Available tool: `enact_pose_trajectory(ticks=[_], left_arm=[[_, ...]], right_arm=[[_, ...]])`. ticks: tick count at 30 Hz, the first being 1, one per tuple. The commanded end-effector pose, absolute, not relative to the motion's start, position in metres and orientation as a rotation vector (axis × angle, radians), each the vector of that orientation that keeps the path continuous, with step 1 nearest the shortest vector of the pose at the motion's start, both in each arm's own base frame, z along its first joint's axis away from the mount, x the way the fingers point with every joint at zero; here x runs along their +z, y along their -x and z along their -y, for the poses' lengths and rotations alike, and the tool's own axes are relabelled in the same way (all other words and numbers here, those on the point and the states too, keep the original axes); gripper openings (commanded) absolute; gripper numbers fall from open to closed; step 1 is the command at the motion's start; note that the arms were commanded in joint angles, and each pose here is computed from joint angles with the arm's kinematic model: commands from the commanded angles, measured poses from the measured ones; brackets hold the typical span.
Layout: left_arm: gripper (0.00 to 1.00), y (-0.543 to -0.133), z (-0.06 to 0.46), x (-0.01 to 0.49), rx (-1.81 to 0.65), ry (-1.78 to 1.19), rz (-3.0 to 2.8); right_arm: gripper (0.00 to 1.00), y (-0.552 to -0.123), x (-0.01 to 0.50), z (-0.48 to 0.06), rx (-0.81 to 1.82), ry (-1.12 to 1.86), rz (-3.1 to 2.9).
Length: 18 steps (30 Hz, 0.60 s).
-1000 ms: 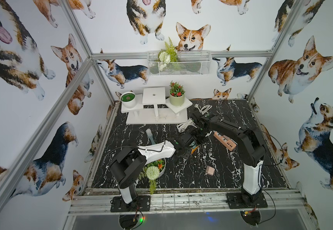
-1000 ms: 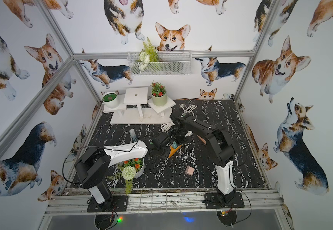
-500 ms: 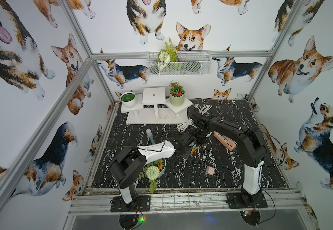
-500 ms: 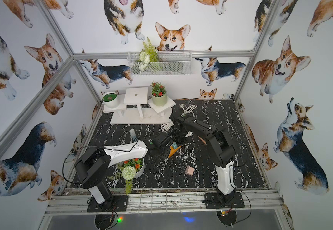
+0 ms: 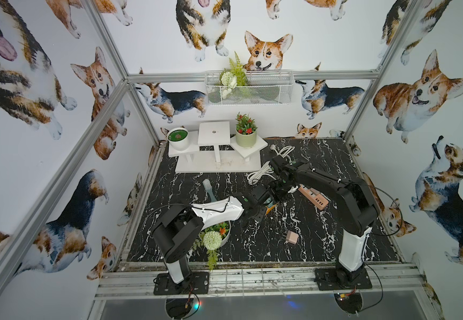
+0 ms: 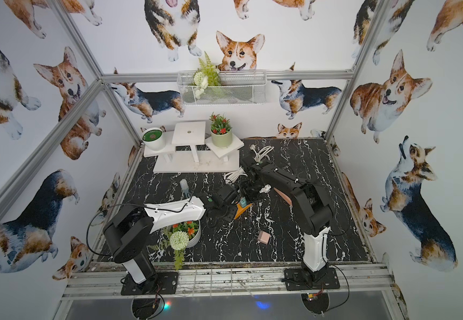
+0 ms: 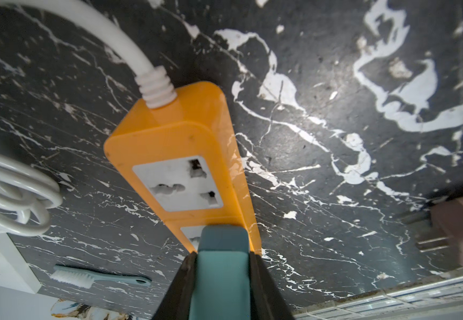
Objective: Pull the plug off the socket
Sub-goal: Remove the plug from the socket.
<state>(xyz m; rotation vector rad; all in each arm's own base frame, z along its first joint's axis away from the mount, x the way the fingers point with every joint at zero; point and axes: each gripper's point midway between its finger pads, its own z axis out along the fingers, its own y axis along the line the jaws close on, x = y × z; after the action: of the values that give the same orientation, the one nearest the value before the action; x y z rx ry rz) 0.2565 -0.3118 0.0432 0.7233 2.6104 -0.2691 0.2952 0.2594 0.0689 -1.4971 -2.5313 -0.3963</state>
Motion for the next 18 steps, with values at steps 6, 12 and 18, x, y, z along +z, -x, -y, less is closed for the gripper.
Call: enact_pose_trajectory(ticks=[6, 12, 18], left_arm=[[0.36, -0.235, 0.305, 0.022, -0.252, -0.822, -2.697], [0.36, -0.235, 0.309, 0.023, -0.267, -0.834, -2.684], [0.36, -0.237, 0.320, 0.025, -0.302, -0.859, -2.672]], right_arm=[[0.00, -0.308, 0.090, -0.290, -0.694, 1.466, 2.286], [0.00, -0.305, 0.087, -0.287, -0.701, 1.457, 2.257], [0.00, -0.303, 0.084, -0.285, -0.737, 1.484, 2.218]])
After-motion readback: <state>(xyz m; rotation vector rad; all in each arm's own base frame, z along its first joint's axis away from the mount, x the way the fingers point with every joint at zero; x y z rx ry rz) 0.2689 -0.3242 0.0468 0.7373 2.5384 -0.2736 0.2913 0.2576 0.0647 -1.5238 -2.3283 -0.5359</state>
